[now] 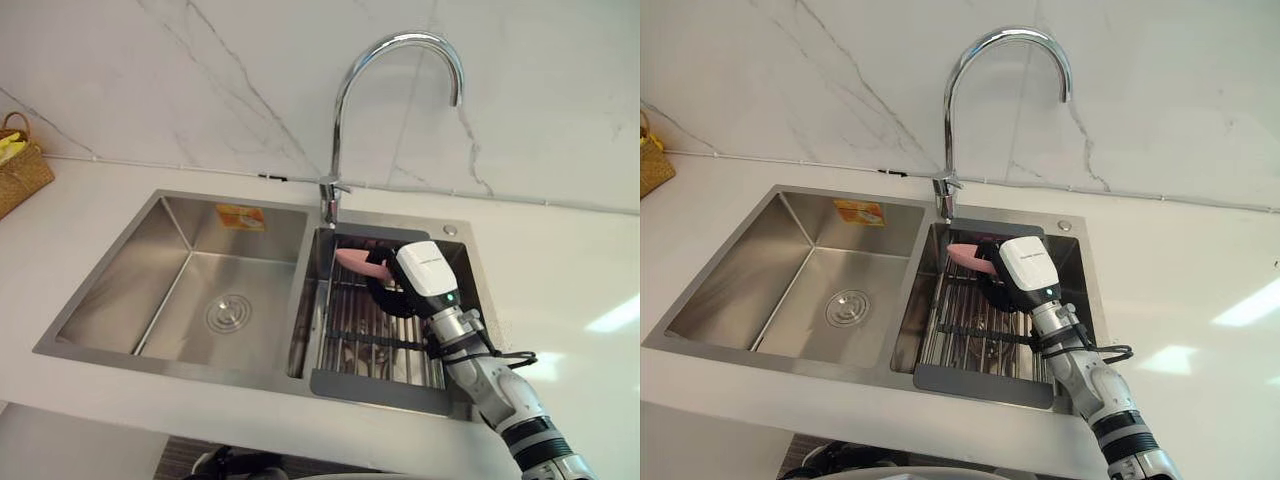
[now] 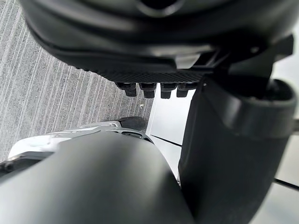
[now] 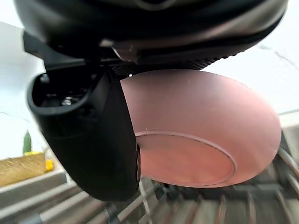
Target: Walk over to the sink, pick up the cup, carry it to the dishwasher, place the cup inside the dishwasher, then close the dishwasher door
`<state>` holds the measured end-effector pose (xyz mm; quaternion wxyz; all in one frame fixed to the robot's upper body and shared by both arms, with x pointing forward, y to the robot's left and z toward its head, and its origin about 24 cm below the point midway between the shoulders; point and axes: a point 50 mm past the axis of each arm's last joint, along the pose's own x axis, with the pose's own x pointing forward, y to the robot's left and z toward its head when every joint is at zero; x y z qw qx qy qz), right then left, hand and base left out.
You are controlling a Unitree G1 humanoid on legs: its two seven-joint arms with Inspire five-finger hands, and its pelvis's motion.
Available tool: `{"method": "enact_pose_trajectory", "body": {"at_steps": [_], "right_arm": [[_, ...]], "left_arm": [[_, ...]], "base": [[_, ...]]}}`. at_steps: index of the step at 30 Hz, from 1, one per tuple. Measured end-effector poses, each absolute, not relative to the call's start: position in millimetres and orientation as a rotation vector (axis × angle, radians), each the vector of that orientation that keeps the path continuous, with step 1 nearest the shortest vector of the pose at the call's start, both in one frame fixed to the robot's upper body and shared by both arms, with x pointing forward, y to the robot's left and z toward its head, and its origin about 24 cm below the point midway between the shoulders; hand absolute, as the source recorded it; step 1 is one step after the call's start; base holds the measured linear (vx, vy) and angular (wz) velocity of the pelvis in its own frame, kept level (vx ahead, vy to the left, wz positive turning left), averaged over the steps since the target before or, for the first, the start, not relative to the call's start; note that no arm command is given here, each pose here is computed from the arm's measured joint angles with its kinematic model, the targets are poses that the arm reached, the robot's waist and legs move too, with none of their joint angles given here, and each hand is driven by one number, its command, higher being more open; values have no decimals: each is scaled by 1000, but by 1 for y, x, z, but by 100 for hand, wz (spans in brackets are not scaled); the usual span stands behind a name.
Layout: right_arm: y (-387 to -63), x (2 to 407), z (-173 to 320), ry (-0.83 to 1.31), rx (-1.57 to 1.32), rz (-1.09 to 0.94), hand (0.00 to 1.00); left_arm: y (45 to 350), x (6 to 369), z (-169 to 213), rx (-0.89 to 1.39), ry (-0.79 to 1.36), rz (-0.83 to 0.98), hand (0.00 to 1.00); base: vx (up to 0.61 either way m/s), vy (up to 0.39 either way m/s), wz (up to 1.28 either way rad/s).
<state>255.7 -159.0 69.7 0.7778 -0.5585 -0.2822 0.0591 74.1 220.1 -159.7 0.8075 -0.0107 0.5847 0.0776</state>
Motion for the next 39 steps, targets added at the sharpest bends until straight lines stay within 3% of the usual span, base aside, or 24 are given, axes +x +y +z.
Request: {"method": "enact_pose_trajectory", "body": {"at_steps": [4,9,14,21,27,30,35,39], "right_arm": [[-140,244,119,-896,-1119,111,0],[-134,236,157,-1108,-1092,69,0],[-144,233,170,-1150,-1148,22,0],[-204,232,178,-981,-1317,-235,0],[-249,212,151,-739,-1362,-459,0],[-274,198,137,-648,-1373,-585,0],[-303,182,94,-406,-1233,-887,0],[-313,176,91,-409,-1103,-1069,0]], "left_arm": [[220,75,-160,-6,1247,157,100],[220,76,-159,-5,1245,156,100],[221,75,-160,-3,1249,157,100],[232,76,-157,19,1237,170,100],[257,70,-151,32,1255,254,100],[265,55,-152,-101,1280,365,100],[274,44,-151,-108,1262,475,100],[285,40,-148,-140,1240,582,100]], "base": [[4,-4,-9],[2,-1,-1],[-12,9,6],[-47,34,-7],[-18,28,-99],[33,-12,-68],[-96,-28,-104],[-130,-78,-110]]}}
